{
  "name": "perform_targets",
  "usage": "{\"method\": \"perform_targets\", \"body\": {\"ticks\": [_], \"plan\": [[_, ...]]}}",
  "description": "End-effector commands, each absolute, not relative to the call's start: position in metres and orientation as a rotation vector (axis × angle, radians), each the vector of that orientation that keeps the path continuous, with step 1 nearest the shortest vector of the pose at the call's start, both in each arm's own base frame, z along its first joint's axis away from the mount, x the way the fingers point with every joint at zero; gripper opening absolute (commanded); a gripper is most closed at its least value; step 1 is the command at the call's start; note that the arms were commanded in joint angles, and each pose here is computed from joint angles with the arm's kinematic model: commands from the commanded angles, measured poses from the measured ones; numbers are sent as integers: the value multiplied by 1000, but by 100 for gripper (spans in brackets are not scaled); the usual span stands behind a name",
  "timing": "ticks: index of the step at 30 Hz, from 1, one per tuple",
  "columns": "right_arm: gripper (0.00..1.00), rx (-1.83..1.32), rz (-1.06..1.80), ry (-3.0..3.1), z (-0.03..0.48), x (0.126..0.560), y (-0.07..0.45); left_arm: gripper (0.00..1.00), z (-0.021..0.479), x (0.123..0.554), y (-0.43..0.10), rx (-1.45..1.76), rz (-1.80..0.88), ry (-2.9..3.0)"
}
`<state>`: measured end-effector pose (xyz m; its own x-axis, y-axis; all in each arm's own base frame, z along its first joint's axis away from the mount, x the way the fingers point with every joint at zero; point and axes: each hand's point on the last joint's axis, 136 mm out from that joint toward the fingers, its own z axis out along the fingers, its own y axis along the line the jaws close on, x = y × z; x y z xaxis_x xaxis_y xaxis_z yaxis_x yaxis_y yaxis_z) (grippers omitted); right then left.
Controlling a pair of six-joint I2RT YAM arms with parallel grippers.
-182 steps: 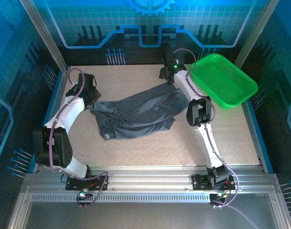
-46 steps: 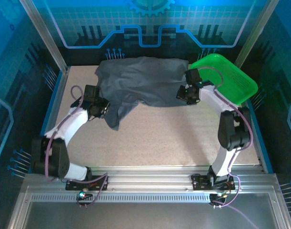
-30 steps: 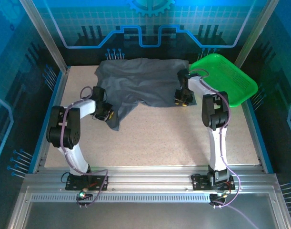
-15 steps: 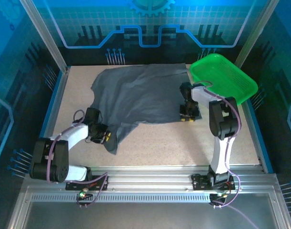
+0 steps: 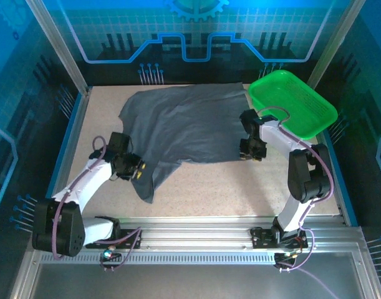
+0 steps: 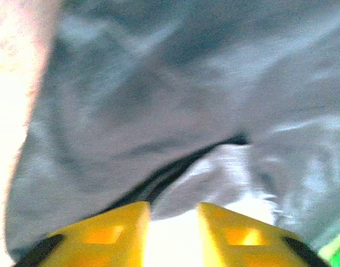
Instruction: Fold and stack the t-shirts
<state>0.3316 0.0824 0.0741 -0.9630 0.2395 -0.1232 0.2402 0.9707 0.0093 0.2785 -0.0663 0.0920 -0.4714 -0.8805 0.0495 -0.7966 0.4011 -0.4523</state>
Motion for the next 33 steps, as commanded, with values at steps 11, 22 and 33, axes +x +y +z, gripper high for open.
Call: {"method": "perform_targets", "body": {"ticks": [11,22,33], "plan": [[59,494,-40,3034,56,339,45,60,77,267,-39,-1446,-376,2677],[66,586,9,3077,34,341,33,67,50,271,-14,-1510,-284,2617],[67,652,-14,3061,33,347,20,59,15,309,-8,-1492,-413,2572]]}}
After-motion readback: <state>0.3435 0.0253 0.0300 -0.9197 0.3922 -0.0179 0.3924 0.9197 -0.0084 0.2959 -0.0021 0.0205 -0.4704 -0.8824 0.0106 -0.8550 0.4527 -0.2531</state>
